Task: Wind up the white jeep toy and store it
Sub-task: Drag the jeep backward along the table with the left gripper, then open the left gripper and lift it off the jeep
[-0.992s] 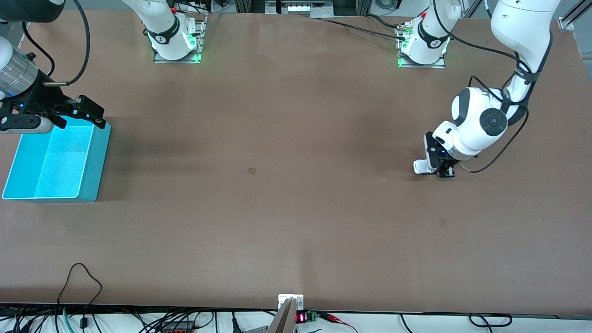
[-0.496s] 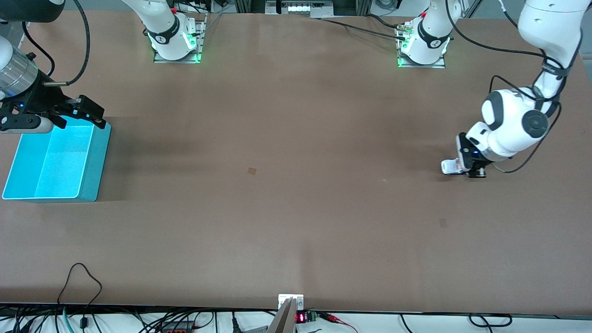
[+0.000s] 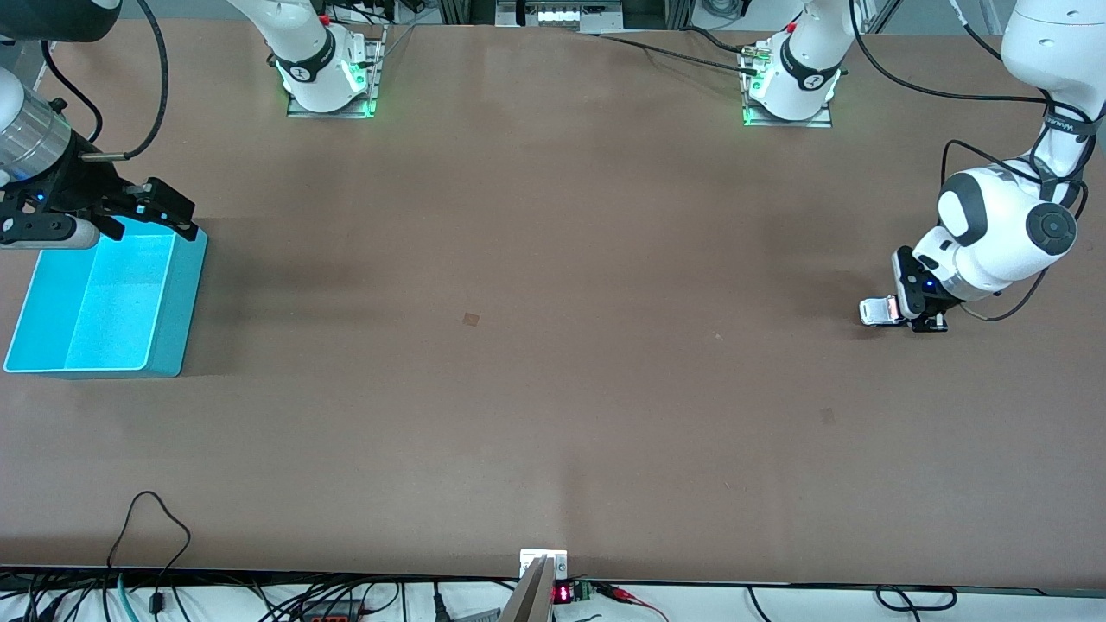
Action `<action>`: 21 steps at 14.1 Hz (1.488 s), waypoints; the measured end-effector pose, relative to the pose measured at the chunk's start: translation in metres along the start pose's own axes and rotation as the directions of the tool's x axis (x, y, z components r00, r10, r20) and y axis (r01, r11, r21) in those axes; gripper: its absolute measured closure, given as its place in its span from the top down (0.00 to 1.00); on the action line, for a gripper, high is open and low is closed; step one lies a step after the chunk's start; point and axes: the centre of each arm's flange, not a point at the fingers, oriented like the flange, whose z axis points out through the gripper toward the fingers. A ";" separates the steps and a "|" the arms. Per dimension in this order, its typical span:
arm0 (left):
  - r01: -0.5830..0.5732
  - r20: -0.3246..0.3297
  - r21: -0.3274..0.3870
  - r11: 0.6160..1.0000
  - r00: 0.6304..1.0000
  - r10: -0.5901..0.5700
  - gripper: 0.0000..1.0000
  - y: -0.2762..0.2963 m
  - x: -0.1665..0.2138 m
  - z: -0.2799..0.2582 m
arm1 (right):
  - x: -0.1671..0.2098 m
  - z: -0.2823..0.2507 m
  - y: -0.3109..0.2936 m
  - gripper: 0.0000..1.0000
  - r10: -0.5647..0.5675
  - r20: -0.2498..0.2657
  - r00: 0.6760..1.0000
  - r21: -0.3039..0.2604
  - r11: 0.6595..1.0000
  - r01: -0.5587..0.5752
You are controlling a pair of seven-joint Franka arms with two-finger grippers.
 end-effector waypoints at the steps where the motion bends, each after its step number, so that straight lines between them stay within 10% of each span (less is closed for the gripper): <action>1: 0.000 0.000 0.000 1.000 1.000 0.000 0.51 0.000 0.000 0.000 | 0.000 0.000 0.000 1.00 0.000 0.000 1.000 0.000 1.000 0.000; 8: 0.002 -0.010 -0.041 0.999 1.000 -0.002 1.00 -0.010 -0.007 -0.001 | 0.000 0.000 0.000 1.00 0.000 0.000 1.000 0.000 1.000 0.000; 16: 0.119 -0.016 -0.174 0.978 0.992 -0.123 1.00 -0.057 0.004 -0.113 | 0.000 0.000 0.000 1.00 0.000 0.000 1.000 0.000 1.000 0.000; 21: 0.407 0.057 -0.238 0.882 0.912 -0.405 1.00 -0.080 0.049 -0.165 | 0.000 0.000 0.000 1.00 0.000 0.000 1.000 0.000 1.000 0.000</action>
